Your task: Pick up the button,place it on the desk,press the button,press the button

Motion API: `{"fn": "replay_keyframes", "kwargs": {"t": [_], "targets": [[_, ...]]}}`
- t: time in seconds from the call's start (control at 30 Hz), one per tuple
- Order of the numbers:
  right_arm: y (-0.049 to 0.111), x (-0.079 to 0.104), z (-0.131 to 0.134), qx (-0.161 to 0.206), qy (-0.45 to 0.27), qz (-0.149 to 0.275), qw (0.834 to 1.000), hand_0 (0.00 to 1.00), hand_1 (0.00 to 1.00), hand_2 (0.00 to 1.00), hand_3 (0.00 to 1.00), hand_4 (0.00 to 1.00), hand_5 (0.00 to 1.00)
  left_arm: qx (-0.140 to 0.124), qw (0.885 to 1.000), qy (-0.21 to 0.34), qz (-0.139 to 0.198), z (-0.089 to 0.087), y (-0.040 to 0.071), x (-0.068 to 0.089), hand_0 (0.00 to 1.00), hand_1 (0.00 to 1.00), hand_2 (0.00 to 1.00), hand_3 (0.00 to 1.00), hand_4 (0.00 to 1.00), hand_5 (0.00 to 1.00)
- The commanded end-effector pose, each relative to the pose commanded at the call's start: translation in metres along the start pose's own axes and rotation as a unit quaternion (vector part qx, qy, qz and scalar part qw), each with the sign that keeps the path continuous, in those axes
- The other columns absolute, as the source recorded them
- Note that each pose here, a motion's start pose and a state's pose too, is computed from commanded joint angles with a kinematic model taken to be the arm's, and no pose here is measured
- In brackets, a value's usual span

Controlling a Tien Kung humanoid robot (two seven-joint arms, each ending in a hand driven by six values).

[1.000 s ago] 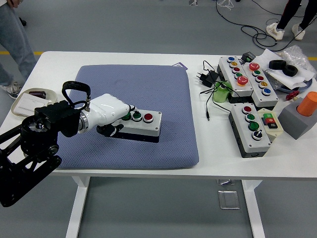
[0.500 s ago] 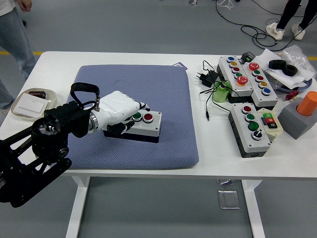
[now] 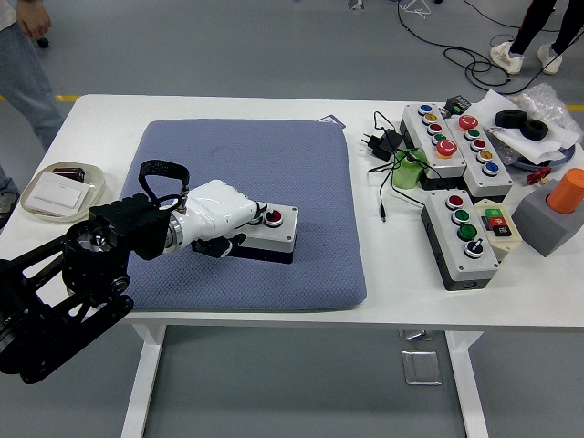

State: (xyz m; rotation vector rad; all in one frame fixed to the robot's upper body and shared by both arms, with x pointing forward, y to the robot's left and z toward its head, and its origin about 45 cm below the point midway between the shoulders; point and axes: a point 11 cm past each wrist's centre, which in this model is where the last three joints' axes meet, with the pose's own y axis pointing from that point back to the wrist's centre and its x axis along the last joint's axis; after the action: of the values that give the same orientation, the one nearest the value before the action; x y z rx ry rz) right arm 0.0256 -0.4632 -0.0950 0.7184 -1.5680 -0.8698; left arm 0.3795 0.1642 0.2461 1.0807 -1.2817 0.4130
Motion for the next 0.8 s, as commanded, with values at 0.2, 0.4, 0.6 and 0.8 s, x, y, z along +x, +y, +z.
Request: {"fn": "replay_keyframes", "kwargs": {"t": [0.2,0.4,0.6,0.8], "targets": [[0.000,0.000,-0.002,0.002,0.000,0.000,1.000,0.631,0.471,0.529,0.584,0.268,0.011,-0.005,1.000,-0.007,-0.023,0.002,-0.002,-0.008,0.142,0.047,0.064,0.849,0.485,0.002],[0.000,0.000,-0.004,0.004,-0.002,0.000,1.000,0.631,0.471,0.529,0.584,0.269,0.011,-0.003,0.999,-0.008,-0.033,0.000,-0.003,-0.011,0.143,0.046,0.063,0.846,0.479,0.002],[0.000,0.000,-0.005,0.004,-0.002,0.000,1.000,0.631,0.471,0.529,0.584,0.269,0.010,0.019,0.999,0.009,0.042,-0.008,0.003,0.017,0.145,0.047,0.065,0.849,0.477,0.002],[0.001,-0.001,-0.005,0.004,-0.003,-0.001,1.000,0.631,0.470,0.528,0.584,0.269,0.010,0.051,0.993,0.030,0.105,-0.022,0.014,0.043,0.148,0.062,0.076,0.869,0.530,0.002]]}}
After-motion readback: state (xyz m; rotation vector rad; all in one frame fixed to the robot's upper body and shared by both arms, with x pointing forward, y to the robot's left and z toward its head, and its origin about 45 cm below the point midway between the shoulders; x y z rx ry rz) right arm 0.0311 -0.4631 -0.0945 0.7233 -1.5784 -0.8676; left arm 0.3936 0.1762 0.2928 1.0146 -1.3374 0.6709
